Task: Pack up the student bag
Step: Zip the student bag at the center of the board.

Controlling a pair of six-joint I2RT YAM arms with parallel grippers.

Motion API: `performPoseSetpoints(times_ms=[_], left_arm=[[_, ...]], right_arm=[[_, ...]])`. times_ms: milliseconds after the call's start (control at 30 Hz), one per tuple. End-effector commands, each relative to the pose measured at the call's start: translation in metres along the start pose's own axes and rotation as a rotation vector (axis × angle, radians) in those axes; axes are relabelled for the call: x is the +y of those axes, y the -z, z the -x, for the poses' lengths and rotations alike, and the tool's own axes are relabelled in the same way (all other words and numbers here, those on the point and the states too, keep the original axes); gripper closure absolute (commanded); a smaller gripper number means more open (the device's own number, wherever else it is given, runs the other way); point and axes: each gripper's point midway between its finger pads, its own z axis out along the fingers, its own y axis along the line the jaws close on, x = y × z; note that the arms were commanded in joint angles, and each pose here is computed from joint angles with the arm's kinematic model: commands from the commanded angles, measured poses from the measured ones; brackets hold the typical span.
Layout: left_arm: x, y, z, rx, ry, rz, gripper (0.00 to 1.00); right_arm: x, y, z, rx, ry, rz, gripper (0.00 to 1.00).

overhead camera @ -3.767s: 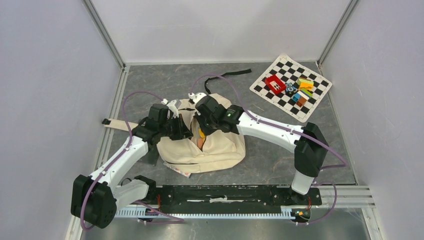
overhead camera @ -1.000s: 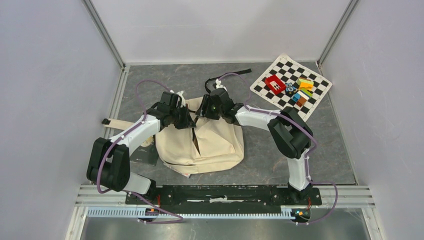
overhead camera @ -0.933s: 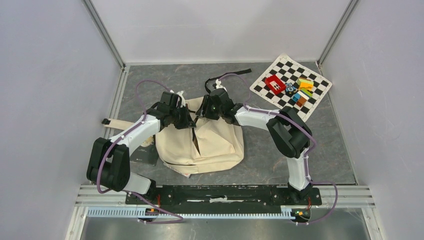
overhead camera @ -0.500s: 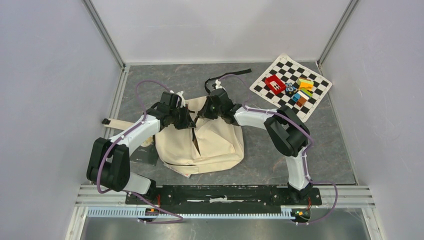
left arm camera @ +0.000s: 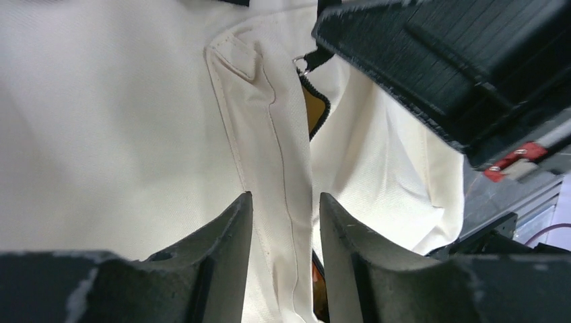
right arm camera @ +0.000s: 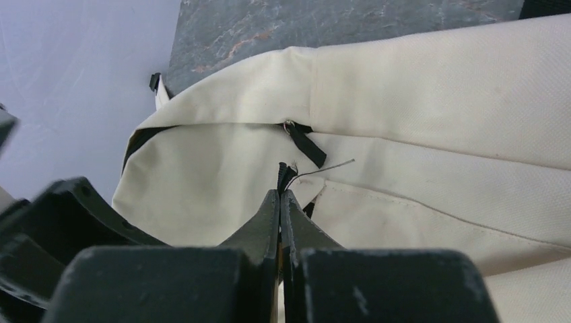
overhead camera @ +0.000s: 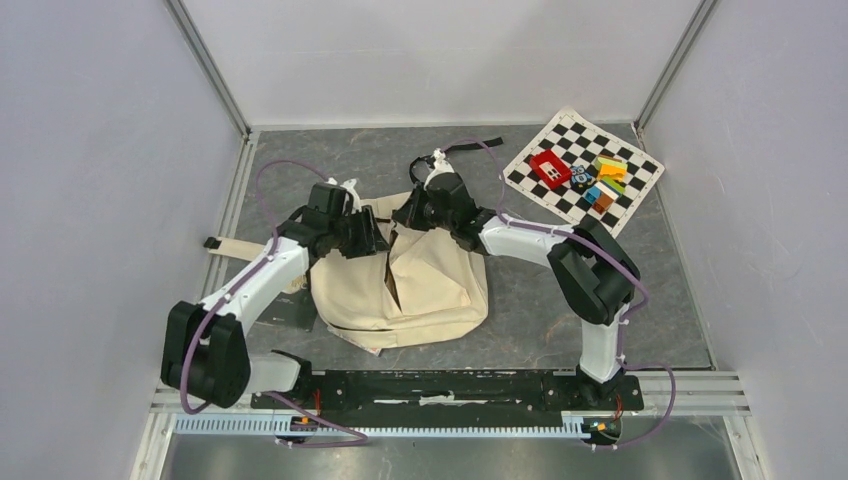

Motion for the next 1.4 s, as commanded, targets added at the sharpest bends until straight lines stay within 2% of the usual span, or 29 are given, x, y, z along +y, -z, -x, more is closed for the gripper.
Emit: performPoseSetpoints(times_ms=[0,267,367,467,900,1067,1233,1300,1367], left_arm=[[-0.004,0.022,0.021,-0.083,0.016,-0.024,0.52],[0.000,0.022,0.041,-0.097,0.123,-0.085,0.48],[-0.002,0.013,0.050,-0.096,0.141,-0.103,0.43],[0.000,0.002,0.057,-0.087,0.145,-0.097,0.37],[-0.005,-0.035,0.083,-0.034,0.146,-0.101,0.26],[-0.004,-0.049,0.068,0.022,0.127,-0.080,0.28],[-0.002,-0.054,0.062,0.043,0.117,-0.077,0.40],[-0.004,-0.052,0.063,0.037,0.095,-0.081,0.40],[-0.007,-0.045,0.066,0.013,0.049,-0.076,0.35]], right_arm=[[0.016,0.016,0.011,-0.041,0.059,0.071,1.00],[0.021,0.035,0.008,-0.045,0.131,0.118,1.00],[0.018,0.041,0.001,-0.026,0.127,0.119,1.00],[0.020,0.047,-0.006,-0.011,0.120,0.130,1.00],[0.042,0.062,-0.042,0.061,0.138,0.166,1.00],[0.059,0.066,-0.048,0.071,0.153,0.195,1.00],[0.062,0.069,-0.058,0.085,0.183,0.169,1.00],[0.056,0.071,-0.058,0.083,0.192,0.142,1.00],[0.051,0.073,-0.057,0.073,0.201,0.124,1.00]])
